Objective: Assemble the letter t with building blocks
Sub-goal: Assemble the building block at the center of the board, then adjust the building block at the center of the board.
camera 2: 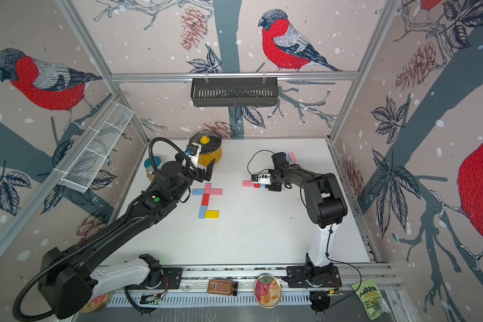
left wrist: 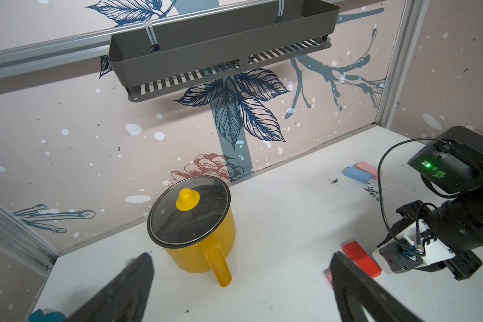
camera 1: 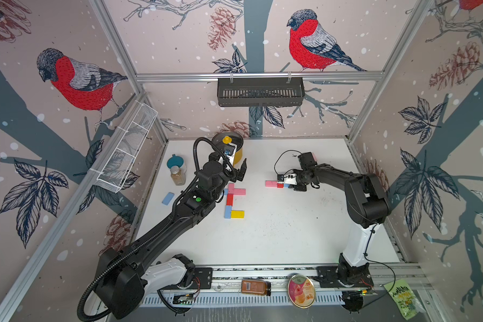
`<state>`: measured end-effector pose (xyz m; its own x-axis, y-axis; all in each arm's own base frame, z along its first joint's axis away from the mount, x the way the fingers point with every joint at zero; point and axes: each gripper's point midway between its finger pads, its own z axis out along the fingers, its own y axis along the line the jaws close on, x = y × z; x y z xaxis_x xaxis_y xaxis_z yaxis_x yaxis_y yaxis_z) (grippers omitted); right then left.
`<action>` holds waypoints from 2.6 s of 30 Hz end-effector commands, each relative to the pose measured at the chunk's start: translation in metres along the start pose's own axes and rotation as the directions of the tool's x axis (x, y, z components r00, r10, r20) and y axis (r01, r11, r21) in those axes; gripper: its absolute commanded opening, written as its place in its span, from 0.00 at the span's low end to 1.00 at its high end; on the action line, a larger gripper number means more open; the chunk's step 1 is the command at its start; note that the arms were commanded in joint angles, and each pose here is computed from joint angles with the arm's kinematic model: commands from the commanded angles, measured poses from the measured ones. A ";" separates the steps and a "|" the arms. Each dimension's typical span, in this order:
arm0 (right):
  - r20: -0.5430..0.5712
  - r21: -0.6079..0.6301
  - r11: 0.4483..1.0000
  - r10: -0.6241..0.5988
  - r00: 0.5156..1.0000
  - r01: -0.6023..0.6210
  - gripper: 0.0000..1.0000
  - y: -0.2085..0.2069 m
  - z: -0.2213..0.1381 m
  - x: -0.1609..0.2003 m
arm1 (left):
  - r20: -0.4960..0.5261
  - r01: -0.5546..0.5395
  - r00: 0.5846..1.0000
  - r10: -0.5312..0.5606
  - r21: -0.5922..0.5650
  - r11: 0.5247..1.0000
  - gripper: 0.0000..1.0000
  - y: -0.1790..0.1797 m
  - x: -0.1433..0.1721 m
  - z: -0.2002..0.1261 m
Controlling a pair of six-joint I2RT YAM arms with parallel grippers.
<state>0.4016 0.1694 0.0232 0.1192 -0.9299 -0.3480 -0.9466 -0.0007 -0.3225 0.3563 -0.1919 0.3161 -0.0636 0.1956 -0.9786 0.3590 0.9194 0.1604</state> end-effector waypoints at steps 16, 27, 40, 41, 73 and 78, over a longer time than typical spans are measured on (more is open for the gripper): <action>-0.101 -0.121 0.990 0.058 0.993 -0.070 0.26 0.038 0.010 0.019 | 0.020 -0.004 1.000 0.004 0.004 1.000 0.98 -0.001 -0.007 0.000; -0.106 -0.113 0.990 0.073 0.992 -0.085 0.40 0.037 0.010 0.020 | 0.021 -0.004 1.000 0.004 0.002 1.000 0.98 0.000 -0.008 0.000; -0.096 -0.114 0.990 0.072 0.993 -0.083 0.48 0.038 0.007 0.016 | 0.018 -0.005 1.000 0.005 0.003 1.000 0.98 0.000 -0.006 0.001; -0.095 -0.117 0.989 0.074 0.993 -0.085 0.48 0.037 0.007 0.016 | 0.018 -0.005 1.000 0.005 0.002 1.000 0.98 0.000 -0.006 0.001; -0.065 -0.154 0.979 0.124 0.990 -0.132 0.42 0.043 0.005 0.009 | 0.011 -0.012 1.000 0.012 0.008 1.000 0.98 -0.003 -0.004 0.002; -0.036 -0.121 0.982 0.140 0.990 -0.143 0.48 0.035 0.001 0.005 | 0.009 -0.012 1.000 0.012 0.004 1.000 0.98 -0.002 -0.003 0.003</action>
<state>0.3978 0.1781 0.0241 0.0429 -0.9153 -0.4005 -0.9565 0.0781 -0.2809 0.3574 -0.1947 0.3125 -0.0707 0.2011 -0.9770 0.3663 0.9163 0.1621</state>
